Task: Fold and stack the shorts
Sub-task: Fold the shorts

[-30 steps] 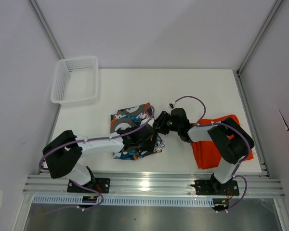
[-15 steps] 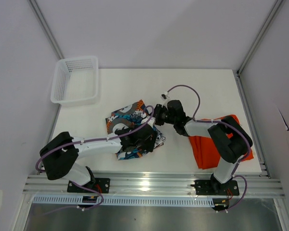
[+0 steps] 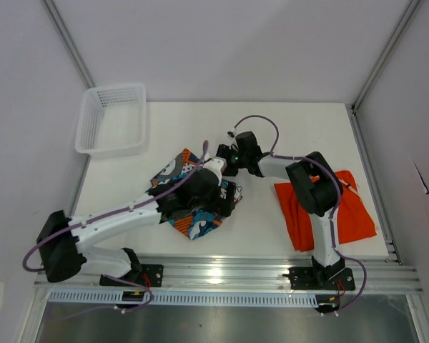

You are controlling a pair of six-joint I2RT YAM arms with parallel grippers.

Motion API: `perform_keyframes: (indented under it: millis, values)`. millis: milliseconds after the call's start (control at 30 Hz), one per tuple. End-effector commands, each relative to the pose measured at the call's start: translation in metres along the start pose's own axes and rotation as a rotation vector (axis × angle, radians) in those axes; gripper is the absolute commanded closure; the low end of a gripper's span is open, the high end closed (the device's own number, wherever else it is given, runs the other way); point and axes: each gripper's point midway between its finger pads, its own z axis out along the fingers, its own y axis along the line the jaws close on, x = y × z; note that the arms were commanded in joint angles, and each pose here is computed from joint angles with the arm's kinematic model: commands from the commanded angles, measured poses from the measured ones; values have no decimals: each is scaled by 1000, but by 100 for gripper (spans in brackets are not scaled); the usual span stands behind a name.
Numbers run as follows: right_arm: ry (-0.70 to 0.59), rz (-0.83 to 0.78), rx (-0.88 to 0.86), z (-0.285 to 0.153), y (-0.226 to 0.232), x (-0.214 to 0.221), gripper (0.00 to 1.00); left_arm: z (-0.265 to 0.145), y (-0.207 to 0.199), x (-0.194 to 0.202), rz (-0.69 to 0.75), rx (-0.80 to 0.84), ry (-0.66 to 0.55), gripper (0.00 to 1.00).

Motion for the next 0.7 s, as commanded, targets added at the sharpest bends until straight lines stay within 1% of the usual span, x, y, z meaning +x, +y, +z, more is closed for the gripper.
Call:
perform_keyframes:
  millis: [0, 33, 67, 100, 167, 200, 233, 267, 300, 333, 367, 400, 433, 467, 500, 533, 600, 633, 667]
  values:
    - [-23, -56, 11, -16, 10, -30, 41, -45, 5, -32, -83, 34, -84, 1]
    - [-27, -62, 24, -21, 11, -34, 38, -55, 15, -43, -121, 31, -122, 1]
    - [-58, -74, 19, -33, 21, -45, 34, -56, 26, -41, -143, 13, -123, 1]
    - [-70, -83, 19, -40, 25, -48, 33, -52, 51, -37, -188, -42, -121, 1]
    - [-75, -63, 79, -54, 21, -43, 26, -52, 71, -33, -224, -69, -115, 1]
    - [-105, -73, 73, -67, 37, -47, 20, -50, 80, -32, -234, -77, -115, 1]
    - [-106, -51, 110, -74, 36, -41, 14, -49, 91, -33, -251, -101, -120, 1]
    - [-136, -5, 185, -80, 24, -34, 9, -45, 100, -33, -239, -133, -116, 1]
    - [-177, -9, 191, -93, 42, -32, 1, -43, 105, -32, -239, -157, -109, 1]
    - [-191, 22, 245, -99, 38, -23, 0, -41, 113, -31, -243, -185, -101, 1]
    - [-240, 49, 349, -107, 20, -15, 1, -38, 119, -30, -247, -218, -95, 1]
    - [-293, 132, 391, -113, 21, -11, 1, -33, 123, -28, -251, -239, -72, 1]
    - [-291, 151, 427, -121, 32, 11, 0, -30, 130, -27, -265, -258, -61, 1]
    - [-303, 176, 472, -125, 28, 25, 1, -27, 133, -25, -279, -262, -51, 1]
    - [-368, 245, 515, -129, 29, 29, 0, -23, 136, -23, -292, -271, -40, 1]
    - [-340, 247, 549, -132, 36, 55, 1, -22, 144, -25, -311, -285, -50, 1]
    - [-349, 301, 570, -134, 39, 75, 1, -23, 156, -27, -336, -311, -64, 1]
    - [-347, 309, 543, -130, 47, 83, 1, -23, 160, -26, -345, -317, -66, 1]
    - [-322, 303, 510, -126, 60, 102, 1, -24, 162, -28, -352, -316, -77, 1]
